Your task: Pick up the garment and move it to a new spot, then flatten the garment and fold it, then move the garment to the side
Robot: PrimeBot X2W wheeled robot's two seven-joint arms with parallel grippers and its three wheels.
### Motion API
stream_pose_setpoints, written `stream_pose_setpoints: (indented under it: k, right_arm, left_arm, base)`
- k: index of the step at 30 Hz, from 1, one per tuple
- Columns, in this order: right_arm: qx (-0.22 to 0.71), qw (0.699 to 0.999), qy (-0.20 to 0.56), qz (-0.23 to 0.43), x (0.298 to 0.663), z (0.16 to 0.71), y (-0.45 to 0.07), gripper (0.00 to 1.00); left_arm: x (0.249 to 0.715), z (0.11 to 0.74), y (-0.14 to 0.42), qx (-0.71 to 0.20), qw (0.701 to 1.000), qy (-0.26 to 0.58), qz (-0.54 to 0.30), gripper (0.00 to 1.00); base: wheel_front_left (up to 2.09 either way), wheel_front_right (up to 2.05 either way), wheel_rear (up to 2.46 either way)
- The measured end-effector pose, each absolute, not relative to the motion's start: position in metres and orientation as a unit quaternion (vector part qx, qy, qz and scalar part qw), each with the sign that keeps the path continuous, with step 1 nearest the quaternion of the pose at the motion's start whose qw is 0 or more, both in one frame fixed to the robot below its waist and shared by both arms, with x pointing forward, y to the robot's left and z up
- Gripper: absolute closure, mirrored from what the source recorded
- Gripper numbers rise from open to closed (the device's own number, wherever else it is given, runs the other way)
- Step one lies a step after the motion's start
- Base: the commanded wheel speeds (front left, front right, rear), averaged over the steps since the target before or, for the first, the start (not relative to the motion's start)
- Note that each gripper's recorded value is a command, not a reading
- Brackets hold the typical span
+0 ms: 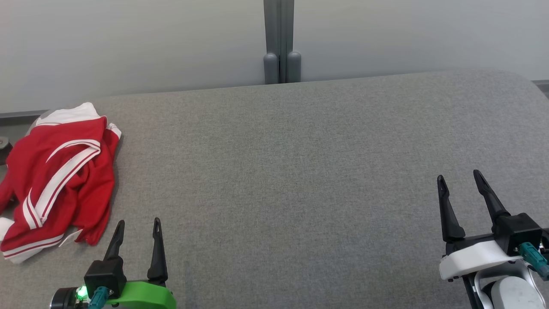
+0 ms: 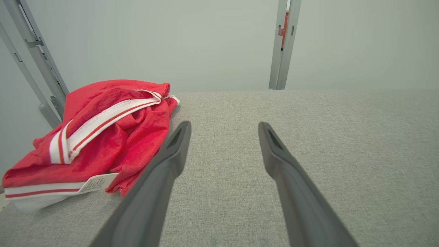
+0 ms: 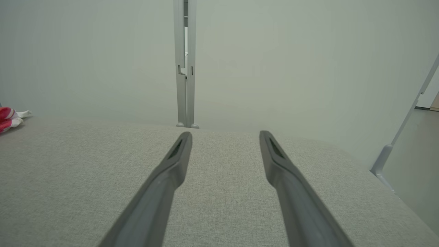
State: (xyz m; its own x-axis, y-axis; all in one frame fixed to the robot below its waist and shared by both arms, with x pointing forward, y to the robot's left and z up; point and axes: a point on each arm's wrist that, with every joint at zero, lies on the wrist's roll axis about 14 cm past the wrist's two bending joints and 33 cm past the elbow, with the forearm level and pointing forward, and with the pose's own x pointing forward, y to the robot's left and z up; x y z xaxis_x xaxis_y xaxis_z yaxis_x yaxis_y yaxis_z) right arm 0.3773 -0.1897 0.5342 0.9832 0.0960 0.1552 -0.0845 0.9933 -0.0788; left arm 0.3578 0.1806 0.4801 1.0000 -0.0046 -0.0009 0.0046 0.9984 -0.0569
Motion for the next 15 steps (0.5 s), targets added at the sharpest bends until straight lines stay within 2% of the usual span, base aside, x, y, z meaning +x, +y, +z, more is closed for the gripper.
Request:
stream_pose_setpoints:
  k: [15]
  right_arm:
    - [-0.032,0.995,-0.076,0.052,0.378,0.5313,-0.1857,0.0]
  left_arm:
    - [0.3546,0.4802,0.1843,-0.029,1.0,0.0,0.003,0.0]
  base:
    - [0.0,0.0,0.0]
